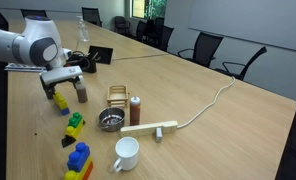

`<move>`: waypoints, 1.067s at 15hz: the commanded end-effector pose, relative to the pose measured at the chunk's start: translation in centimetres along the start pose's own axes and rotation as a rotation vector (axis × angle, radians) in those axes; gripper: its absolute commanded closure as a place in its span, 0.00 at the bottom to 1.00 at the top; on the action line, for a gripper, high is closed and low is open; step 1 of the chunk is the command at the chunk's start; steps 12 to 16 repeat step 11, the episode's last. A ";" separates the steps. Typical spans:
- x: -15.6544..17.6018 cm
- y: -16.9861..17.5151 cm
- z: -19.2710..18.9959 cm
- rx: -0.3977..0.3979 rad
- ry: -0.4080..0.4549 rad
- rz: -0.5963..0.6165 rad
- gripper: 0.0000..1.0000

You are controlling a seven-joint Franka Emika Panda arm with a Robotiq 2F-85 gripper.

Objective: Take the yellow block and put it on the blue block

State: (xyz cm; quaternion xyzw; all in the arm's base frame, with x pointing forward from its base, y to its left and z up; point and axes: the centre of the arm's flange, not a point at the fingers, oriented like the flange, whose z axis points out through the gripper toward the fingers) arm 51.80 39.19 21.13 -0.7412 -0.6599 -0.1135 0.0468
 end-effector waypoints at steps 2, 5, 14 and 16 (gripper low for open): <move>-1.2 -1.2 -3.0 0.038 -0.035 0.120 0.00; -0.6 -0.9 -2.1 0.044 -0.027 0.119 0.00; -0.9 -1.0 -2.2 0.054 -0.029 0.135 0.00; -0.9 -1.0 -2.2 0.054 -0.029 0.135 0.00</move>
